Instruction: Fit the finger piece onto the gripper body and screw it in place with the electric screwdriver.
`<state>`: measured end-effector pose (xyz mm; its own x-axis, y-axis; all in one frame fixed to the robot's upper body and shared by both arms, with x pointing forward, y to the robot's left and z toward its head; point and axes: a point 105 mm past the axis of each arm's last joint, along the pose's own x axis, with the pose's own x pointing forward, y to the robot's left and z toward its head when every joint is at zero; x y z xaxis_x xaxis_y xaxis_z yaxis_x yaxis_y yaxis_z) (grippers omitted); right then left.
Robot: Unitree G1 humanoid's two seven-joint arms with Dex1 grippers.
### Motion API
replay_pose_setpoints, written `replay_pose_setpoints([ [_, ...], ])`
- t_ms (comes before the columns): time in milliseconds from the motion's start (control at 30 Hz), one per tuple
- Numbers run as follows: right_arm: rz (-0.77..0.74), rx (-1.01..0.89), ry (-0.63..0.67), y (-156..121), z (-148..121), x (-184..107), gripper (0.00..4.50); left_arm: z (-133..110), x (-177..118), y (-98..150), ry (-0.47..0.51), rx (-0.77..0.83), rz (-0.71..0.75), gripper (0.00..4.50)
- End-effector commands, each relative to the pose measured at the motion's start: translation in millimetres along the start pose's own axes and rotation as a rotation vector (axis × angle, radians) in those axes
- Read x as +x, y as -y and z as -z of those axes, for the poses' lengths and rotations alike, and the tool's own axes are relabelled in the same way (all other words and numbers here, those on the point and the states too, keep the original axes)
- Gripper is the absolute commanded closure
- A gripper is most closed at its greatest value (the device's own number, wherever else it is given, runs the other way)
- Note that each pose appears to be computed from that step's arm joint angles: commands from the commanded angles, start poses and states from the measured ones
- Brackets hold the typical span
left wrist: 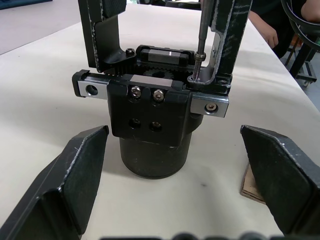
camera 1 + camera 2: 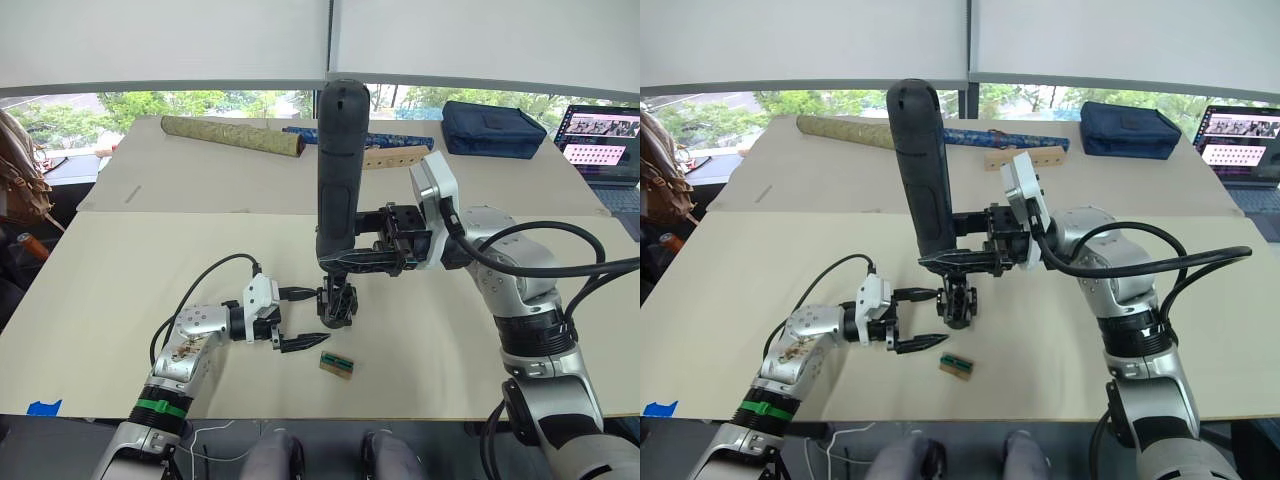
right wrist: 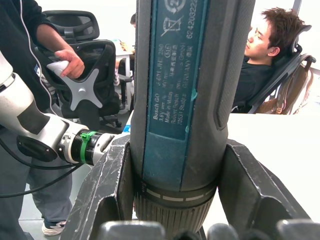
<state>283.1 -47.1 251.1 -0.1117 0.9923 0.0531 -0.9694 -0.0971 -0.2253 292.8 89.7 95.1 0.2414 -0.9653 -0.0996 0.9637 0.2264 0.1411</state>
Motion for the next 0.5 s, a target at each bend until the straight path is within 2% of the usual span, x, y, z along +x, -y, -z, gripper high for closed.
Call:
replay_pose_setpoints([
  [33,-0.026,-0.058,0.036,-2.8,-19.9,0.1,2.56,-7.3,2.6,1.0,0.022,0.037,0.004,0.0],
  [500,-0.02,-0.072,0.031,-2.3,-16.8,3.4,2.56,-6.8,2.2,1.6,0.024,0.035,-0.002,0.0],
])
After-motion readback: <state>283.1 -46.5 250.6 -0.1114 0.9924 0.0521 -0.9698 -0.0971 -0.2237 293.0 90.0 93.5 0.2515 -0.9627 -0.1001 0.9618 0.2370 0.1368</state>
